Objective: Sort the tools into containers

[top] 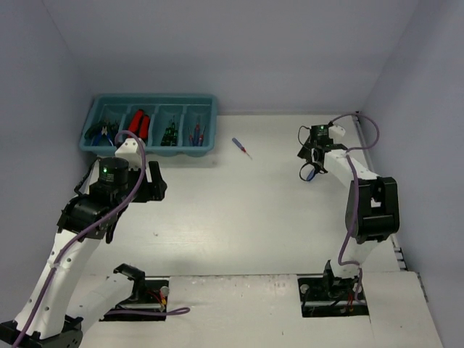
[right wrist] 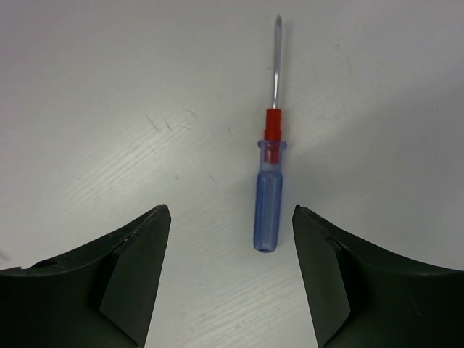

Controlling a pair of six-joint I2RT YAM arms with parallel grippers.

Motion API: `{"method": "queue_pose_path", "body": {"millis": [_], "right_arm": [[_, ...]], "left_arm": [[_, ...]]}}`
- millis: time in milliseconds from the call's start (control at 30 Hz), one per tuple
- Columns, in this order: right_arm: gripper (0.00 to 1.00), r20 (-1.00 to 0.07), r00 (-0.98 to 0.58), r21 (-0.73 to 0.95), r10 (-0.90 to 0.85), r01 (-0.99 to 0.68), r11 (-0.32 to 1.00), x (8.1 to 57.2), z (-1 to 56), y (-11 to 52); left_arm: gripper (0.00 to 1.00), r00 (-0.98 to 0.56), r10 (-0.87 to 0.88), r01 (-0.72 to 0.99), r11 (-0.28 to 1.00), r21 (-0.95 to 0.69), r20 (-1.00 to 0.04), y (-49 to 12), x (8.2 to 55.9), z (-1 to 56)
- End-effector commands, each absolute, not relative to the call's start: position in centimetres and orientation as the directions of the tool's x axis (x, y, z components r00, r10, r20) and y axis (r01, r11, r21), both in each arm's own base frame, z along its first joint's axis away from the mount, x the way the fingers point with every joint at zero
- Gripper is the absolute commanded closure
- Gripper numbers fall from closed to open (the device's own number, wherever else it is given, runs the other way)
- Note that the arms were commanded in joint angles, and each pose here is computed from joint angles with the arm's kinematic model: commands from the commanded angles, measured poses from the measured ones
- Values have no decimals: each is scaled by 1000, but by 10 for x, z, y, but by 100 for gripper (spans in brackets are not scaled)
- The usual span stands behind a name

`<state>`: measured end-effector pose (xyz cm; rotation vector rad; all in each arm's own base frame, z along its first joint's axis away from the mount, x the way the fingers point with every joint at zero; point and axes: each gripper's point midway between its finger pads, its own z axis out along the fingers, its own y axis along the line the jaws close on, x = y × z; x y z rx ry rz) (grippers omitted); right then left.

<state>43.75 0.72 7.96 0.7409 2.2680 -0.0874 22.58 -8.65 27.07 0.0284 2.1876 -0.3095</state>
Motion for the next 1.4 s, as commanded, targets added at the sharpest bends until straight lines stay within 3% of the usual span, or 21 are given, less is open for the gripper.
{"method": "queue_pose_path", "body": {"millis": [0, 400, 667, 767, 967, 1367], "right_arm": [[36, -657, -509, 227, 556, 570, 790, 441, 81, -2], [62, -560, -579, 167, 593, 622, 765, 418, 23, -14], [99, -609, -587, 157, 534, 570, 806, 422, 45, -13], [100, -653, -587, 193, 479, 482, 854, 435, 75, 9], [100, -773, -551, 306, 315, 111, 945, 464, 167, 131], [97, -801, -475, 530, 365, -279, 801, 501, 254, 338]], "left_arm": [[33, -555, -112, 149, 961, -231, -824, -90, 232, 287], [33, -553, -127, 152, 956, -249, -823, -91, 227, 288], [33, -555, -147, 153, 949, -274, -819, -93, 225, 290], [33, -558, -147, 151, 950, -274, -817, -94, 225, 288], [33, -562, -144, 154, 949, -274, -814, -94, 226, 287], [33, -548, -164, 161, 942, -296, -820, -94, 217, 290]]}}
